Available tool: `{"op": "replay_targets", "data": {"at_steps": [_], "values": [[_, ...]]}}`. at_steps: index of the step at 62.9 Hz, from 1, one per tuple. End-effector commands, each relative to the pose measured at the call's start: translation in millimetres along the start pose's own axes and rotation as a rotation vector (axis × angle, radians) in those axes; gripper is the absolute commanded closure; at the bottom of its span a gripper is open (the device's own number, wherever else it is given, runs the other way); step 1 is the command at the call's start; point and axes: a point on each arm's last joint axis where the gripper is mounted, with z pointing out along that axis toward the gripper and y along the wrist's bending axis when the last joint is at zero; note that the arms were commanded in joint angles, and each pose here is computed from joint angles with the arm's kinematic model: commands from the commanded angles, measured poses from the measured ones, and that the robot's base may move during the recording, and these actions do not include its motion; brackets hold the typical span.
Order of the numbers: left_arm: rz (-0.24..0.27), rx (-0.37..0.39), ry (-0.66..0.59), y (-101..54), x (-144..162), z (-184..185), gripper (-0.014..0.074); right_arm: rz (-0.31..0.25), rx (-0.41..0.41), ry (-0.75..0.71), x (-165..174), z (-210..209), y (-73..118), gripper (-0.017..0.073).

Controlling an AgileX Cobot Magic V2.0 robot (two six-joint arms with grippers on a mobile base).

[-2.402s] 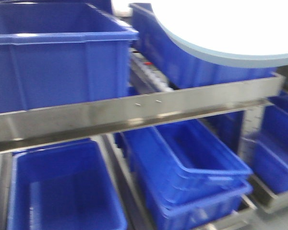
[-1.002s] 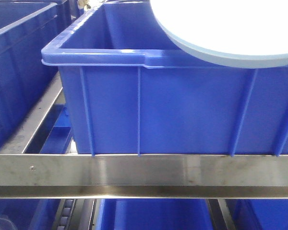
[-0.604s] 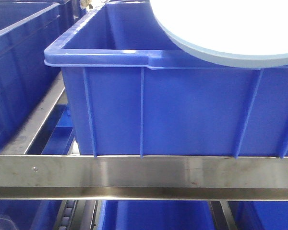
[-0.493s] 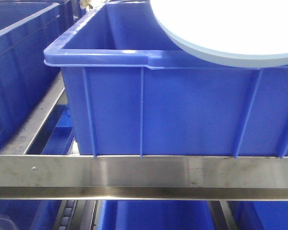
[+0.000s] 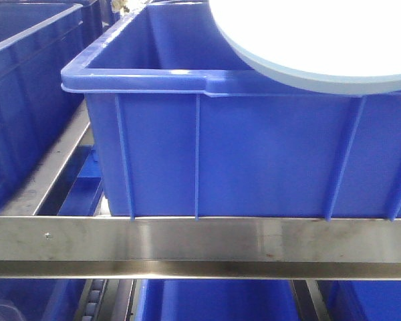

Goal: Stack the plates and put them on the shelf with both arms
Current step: 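Move the held plates over the blue bin on the shelf, then lower the plates into the blue bin and open the right gripper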

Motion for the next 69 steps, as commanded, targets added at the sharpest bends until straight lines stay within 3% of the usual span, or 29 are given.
{"op": "replay_targets", "data": {"at_steps": [1,19,45,50,57,61,69], "values": [[0.003,0.038,-0.105,-5.7,-16,-2,0.0504,0.012,-0.002,-0.157,-20,-6,0.9,0.0511],[0.003,0.038,-0.105,-5.7,-16,-2,0.0504,0.017,0.011,-0.233,-43,19,-0.7,0.0511],[0.003,0.038,-0.105,-5.7,-16,-2,0.0504,0.022,0.02,-0.173,-107,125,-2.0,0.0501],[0.003,0.038,-0.105,-5.7,-16,-2,0.0504,0.023,0.021,-0.16,-110,140,-2.9,0.0398],[0.003,0.038,-0.105,-5.7,-16,-2,0.0504,0.023,0.023,-0.178,-114,148,-3.5,0.0057],[0.003,0.038,-0.105,-5.7,-16,-2,0.0504,0.023,0.023,-0.189,-115,148,-3.5,-0.0079],[0.003,0.038,-0.105,-5.7,-16,-2,0.0504,0.021,0.018,-0.189,-118,137,-1.6,-0.003]]}}
